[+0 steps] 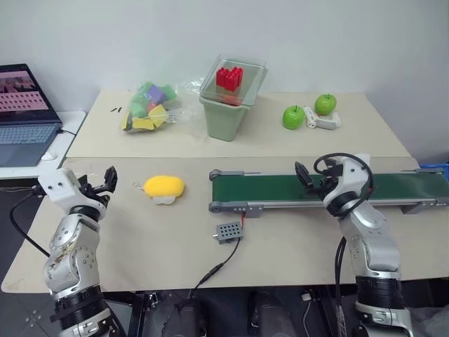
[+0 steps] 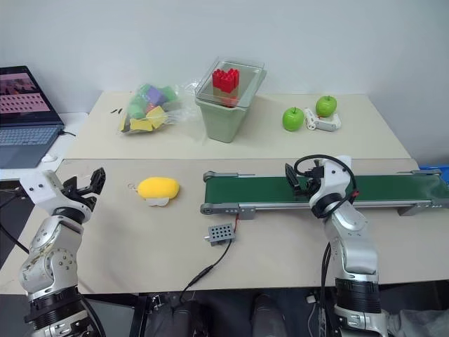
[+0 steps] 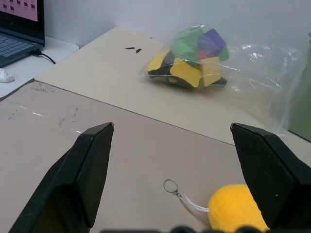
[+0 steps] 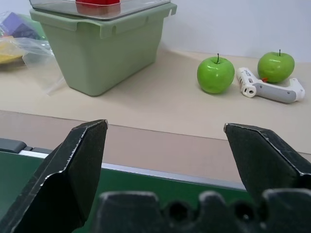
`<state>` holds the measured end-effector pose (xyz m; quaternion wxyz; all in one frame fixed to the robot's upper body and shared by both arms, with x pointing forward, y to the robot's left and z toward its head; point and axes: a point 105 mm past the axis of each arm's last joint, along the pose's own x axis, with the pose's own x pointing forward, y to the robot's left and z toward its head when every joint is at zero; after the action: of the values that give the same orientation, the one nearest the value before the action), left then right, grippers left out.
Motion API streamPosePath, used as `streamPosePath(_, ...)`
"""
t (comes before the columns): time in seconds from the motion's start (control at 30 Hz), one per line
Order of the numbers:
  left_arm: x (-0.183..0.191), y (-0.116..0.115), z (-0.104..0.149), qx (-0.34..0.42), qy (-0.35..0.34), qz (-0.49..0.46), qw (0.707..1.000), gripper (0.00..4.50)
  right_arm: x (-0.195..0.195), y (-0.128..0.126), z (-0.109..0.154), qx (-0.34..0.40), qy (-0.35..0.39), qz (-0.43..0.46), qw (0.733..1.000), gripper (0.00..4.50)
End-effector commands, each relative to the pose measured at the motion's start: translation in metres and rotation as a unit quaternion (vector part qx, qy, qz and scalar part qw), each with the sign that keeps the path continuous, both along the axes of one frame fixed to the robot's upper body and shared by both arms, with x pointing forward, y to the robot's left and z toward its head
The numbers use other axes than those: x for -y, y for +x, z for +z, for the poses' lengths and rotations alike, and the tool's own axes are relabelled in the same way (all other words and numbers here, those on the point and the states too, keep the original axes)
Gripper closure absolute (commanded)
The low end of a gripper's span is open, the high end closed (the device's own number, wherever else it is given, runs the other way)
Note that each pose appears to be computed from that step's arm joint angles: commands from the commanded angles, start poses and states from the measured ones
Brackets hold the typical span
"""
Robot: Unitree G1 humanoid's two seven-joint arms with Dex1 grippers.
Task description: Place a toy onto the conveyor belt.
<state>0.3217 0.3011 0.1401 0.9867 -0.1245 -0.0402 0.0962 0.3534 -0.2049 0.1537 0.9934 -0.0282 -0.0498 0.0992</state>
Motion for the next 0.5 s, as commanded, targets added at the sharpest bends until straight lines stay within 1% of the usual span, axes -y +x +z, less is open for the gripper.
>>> streamPosePath(0.03,0.0,-0.001,0.01,0.014,0.019,0.001,1.0,0.38,0.001,-0.002,0.018,0.036,-0.005,0.001,0.999,0.0)
streamPosePath(0.1,0.001,-0.001,-0.002,-0.004,0.014,0.003,1.0,0.38,0.001,-0.002,0.017,0.035,-0.005,0.0,0.999,0.0)
streamPosePath(0.27,0.002,-0.001,-0.001,-0.001,0.012,0.0,1.0,0.38,-0.003,-0.003,0.017,0.033,-0.025,0.011,0.999,0.0)
streamPosePath(0.37,0.002,0.0,0.0,0.002,0.009,0.0,1.0,0.38,-0.013,-0.003,0.018,0.032,-0.059,0.039,0.997,0.0)
streamPosePath(0.43,0.002,-0.001,-0.001,0.003,0.005,0.001,1.0,0.38,-0.019,-0.003,0.021,0.035,-0.069,0.059,0.995,0.0)
streamPosePath(0.5,0.002,-0.001,-0.002,0.001,0.003,0.001,1.0,0.38,-0.032,-0.003,0.027,0.041,-0.084,0.096,0.991,0.0)
